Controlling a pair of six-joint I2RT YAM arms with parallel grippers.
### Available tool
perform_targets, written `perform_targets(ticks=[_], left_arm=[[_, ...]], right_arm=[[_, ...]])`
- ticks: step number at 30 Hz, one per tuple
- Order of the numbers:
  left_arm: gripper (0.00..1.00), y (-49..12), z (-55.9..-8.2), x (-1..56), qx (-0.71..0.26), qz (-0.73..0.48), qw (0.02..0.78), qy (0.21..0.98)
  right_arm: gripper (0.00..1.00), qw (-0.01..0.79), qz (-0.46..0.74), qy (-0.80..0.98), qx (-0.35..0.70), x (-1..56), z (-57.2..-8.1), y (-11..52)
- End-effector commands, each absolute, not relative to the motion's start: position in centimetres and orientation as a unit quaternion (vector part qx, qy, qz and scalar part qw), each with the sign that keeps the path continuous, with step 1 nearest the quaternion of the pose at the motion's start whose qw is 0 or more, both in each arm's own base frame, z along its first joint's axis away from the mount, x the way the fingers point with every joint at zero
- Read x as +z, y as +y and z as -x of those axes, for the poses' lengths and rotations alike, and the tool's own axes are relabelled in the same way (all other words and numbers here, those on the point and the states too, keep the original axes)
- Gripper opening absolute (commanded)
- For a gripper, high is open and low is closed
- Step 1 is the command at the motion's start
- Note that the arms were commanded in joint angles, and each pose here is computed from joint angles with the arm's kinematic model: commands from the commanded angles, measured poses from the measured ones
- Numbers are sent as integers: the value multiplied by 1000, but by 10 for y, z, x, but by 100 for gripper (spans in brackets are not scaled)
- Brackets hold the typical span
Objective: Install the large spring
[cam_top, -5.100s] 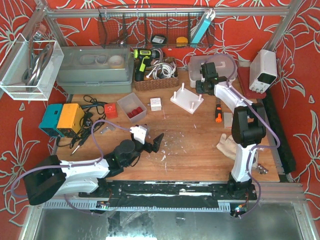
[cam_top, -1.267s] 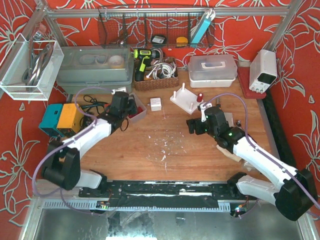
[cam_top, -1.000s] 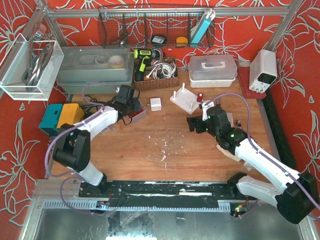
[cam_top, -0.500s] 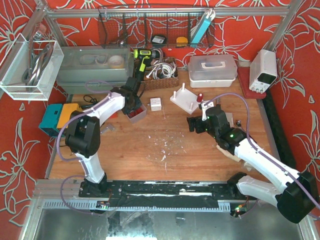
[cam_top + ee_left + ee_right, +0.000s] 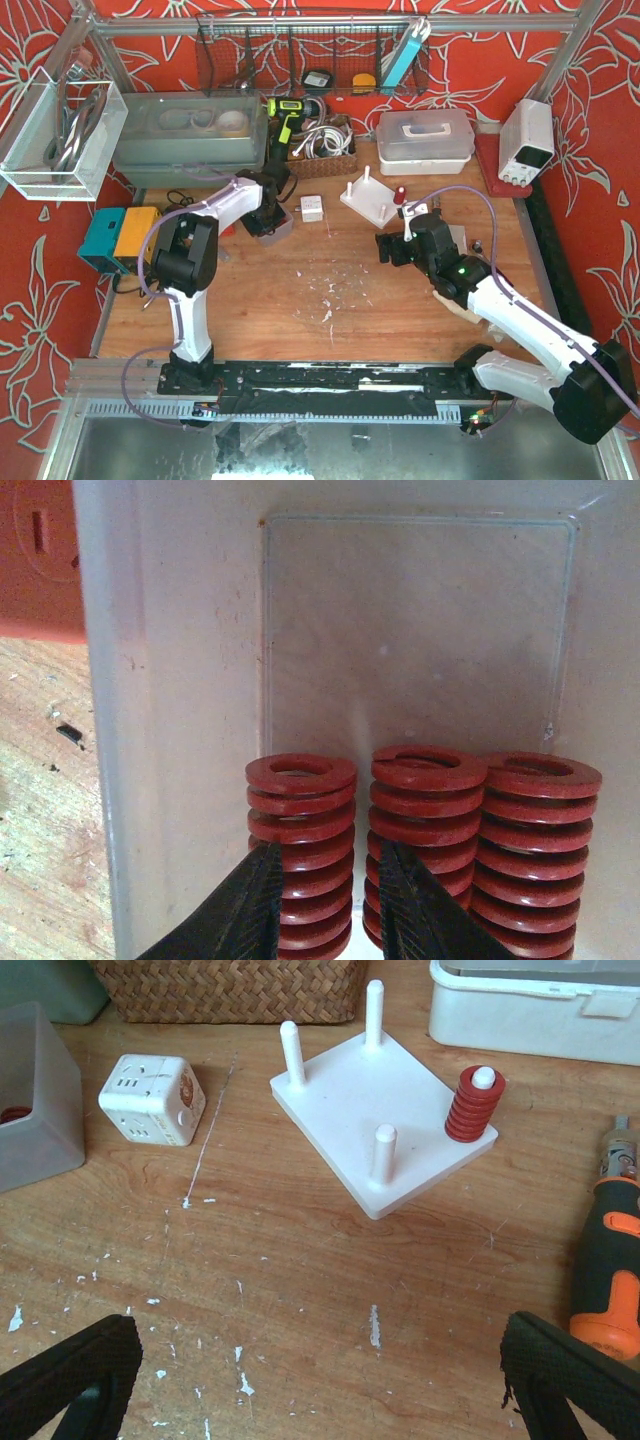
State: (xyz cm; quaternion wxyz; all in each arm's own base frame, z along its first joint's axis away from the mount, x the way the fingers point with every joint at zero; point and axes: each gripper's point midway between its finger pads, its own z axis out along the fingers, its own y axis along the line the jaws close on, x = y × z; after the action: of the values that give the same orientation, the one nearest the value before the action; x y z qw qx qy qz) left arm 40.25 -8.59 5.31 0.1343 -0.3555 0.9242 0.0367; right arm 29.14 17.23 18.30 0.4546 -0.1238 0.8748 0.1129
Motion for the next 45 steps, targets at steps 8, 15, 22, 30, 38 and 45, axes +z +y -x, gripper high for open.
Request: perform_targets(ticks=[8,15,22,30,38,45], left_arm=[[23,-73,-416,31,90,351,153,919],[23,-69,-441,45,92,350,206,909],[25,-74,-450,58,66,352,229,905],[36,-76,-447,87,39,350,249,902],[39,-65,-432,63,88,341,213,911],[40,-65,-428,30,97,340,184,917]], right_arm=[[98,457,124,876,87,181,-294,167],[98,455,125,878,83,179,-295,167],[99,457,124,877,78,180,-296,165],[99,458,123,877,78,180,-296,165],[99,459,122,877,76,180,-295,163],[99,458,122,877,73,179,-296,163]])
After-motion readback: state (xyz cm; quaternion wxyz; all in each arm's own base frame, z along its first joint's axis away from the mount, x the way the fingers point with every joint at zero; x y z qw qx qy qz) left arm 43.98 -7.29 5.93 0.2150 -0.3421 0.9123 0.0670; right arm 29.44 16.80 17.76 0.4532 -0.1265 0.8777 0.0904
